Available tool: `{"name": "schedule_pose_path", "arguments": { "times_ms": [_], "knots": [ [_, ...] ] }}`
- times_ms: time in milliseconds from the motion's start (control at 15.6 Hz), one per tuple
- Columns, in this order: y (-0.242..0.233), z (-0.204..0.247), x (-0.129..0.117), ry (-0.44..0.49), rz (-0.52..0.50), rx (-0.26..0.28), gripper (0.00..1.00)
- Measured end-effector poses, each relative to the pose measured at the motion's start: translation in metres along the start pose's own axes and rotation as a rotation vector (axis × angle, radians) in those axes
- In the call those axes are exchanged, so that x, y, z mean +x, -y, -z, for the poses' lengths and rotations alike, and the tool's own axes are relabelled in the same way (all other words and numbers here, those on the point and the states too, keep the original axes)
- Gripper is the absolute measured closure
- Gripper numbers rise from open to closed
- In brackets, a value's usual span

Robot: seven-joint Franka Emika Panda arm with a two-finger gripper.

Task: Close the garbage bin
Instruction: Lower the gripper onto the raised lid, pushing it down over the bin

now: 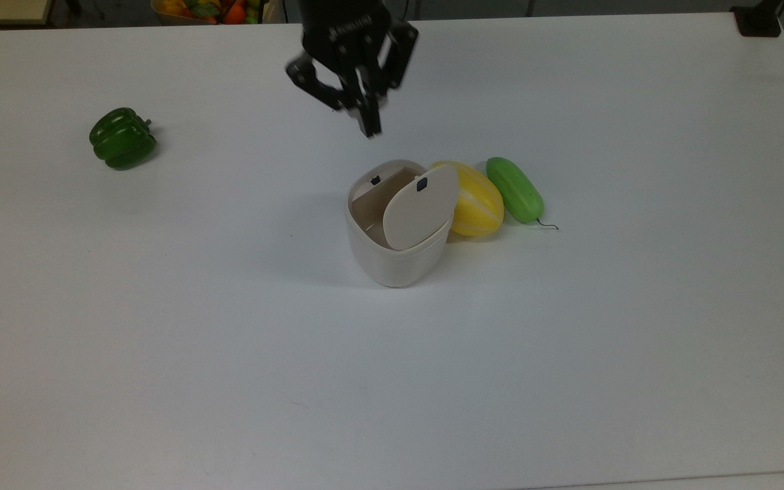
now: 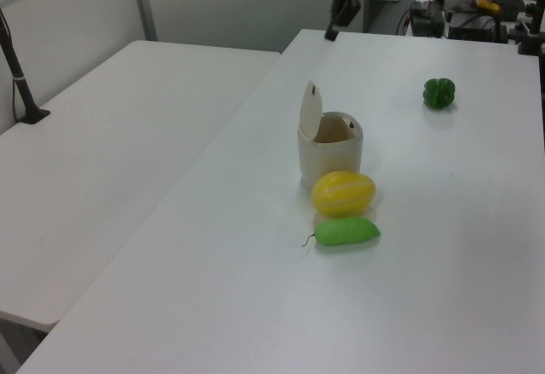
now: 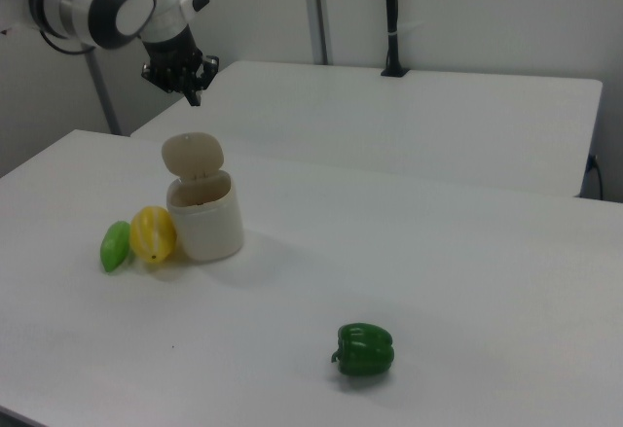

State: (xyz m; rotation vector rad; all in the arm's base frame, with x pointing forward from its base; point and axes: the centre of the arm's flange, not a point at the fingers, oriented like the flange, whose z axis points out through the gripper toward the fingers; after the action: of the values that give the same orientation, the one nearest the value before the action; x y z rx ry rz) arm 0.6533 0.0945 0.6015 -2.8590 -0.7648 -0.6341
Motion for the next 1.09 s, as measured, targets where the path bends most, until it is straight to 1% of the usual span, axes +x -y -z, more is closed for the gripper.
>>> {"name": "schedule_pose_path", "arguments": {
  "times_ms": [128,257,578,771,1027,1092],
  "knots": [
    [0.007,-0.019,0.009,-0.029,0.002,-0.007,0.92],
    [0.009,-0.029,0.011,-0.032,0.004,-0.006,0.92],
    [0.022,-0.058,0.017,-0.008,0.022,0.013,0.92],
    [0.025,-0.079,0.019,-0.008,0.027,0.015,0.92],
    [0.026,-0.088,0.018,0.009,0.034,0.019,0.92],
    [0.026,-0.090,0.016,0.027,0.040,0.028,0.91]
  ]
}}
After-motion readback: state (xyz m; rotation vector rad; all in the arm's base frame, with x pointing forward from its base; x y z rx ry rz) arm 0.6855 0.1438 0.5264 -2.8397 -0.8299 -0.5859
